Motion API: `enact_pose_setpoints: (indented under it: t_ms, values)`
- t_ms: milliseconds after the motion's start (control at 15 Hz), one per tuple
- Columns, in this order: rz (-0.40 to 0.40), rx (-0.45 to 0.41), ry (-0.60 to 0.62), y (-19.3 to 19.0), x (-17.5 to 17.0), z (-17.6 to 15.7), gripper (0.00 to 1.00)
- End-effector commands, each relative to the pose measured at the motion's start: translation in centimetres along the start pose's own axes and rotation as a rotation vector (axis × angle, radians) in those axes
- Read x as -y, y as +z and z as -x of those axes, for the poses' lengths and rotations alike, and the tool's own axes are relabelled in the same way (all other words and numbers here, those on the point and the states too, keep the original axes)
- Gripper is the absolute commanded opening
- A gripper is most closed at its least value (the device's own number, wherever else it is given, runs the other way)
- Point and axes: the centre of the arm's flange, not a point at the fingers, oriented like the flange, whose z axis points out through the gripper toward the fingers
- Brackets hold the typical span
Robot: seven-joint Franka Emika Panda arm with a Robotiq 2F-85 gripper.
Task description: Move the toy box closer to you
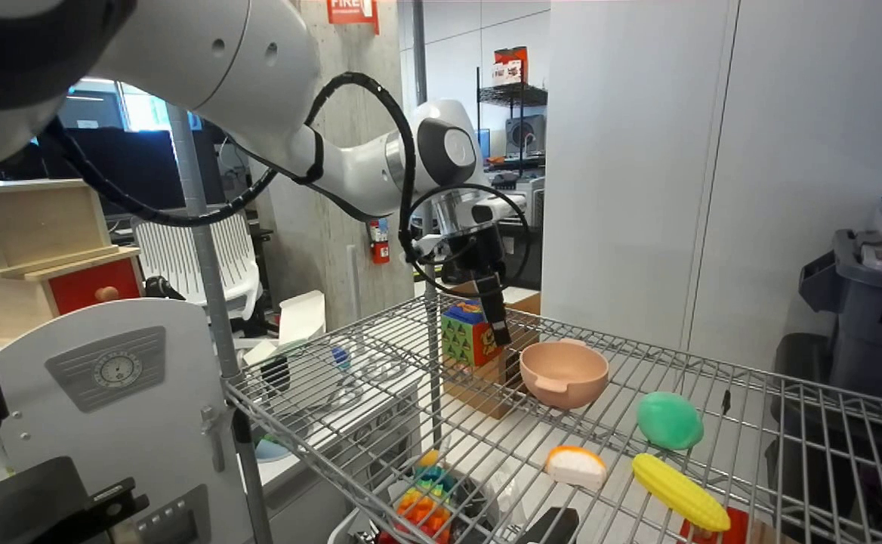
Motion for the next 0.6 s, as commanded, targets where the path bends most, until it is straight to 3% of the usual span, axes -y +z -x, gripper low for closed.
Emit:
enact_pose_setpoints:
  t_ms: [0, 267, 533]
  values:
    - [-0.120, -0.063, 0.020, -3.1, 3.5, -2.3, 1.00]
    - [-0.156, 0.060, -0.004, -3.1, 8.6, -1.0, 1.00]
    - [-0.129, 0.151, -0.012, -0.9, 10.2, 1.8, 1.00]
